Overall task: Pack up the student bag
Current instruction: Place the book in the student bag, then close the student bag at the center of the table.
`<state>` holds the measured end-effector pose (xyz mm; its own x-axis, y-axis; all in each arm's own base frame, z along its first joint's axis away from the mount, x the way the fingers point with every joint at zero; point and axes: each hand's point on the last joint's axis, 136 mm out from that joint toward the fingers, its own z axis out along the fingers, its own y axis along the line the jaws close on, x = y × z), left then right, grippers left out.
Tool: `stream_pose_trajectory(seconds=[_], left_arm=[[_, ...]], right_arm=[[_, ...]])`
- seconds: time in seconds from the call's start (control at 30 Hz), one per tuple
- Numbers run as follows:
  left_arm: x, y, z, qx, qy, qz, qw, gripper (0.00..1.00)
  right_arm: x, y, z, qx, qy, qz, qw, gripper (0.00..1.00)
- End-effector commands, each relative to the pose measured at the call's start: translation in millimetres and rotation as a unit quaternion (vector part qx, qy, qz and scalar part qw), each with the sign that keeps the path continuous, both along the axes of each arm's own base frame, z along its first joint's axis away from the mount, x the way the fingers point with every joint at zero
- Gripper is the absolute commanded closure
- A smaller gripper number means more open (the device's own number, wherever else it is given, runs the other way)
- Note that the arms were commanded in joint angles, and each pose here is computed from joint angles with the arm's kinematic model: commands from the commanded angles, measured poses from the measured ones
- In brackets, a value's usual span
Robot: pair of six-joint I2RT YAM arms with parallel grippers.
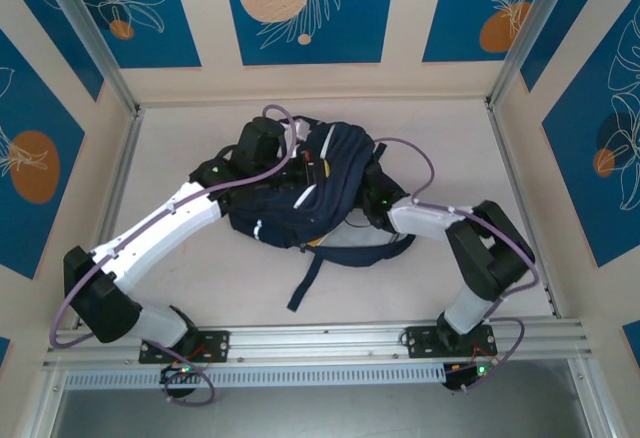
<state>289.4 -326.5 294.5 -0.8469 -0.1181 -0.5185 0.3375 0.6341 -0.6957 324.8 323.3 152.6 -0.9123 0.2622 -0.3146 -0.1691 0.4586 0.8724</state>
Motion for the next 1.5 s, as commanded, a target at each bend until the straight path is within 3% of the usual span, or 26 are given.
stream_pose_trajectory(seconds=[0.0,0.33,0.5,0.67,0.97,1.27,1.47], left_arm=[[-0.3,-11.7,21.7,-0.031,-0.040,-0.019,0.999,1.00],[15.9,-20.7,-9.4,-0.041,-0.008,-0.015,0.999,1.00],[18.4,-21.0,-27.4,-0.037,0.016,-0.015,0.999,1.00],[16.2,-27.4,-46.9,-0.028,0.042,-0.032,0.998,1.00],[15.1,-37.7,-104.5,-0.009,0.108,-0.044,0.993,1.00],[40.7,-72.1,-129.5,-0.020,0.139,-0.058,0.988,1.00],[68.8,-100.3,-125.4,-0.035,0.124,-0.077,0.989,0.99]], right_arm=[[-19.7,-23.9,13.4,-0.012,-0.047,0.007,0.999,0.15],[-68.1,-108.3,0.8,-0.077,-0.040,-0.077,0.993,0.18],[-84.7,-163.4,-1.9,-0.129,-0.038,-0.185,0.973,0.33],[-99.3,-193.7,6.7,-0.144,-0.050,-0.237,0.960,0.41],[-111.4,-205.4,10.6,-0.160,-0.050,-0.237,0.957,0.45],[-112.4,-211.1,17.8,-0.179,-0.060,-0.238,0.953,0.49],[-113.9,-200.1,29.2,-0.168,-0.084,-0.207,0.960,0.50]])
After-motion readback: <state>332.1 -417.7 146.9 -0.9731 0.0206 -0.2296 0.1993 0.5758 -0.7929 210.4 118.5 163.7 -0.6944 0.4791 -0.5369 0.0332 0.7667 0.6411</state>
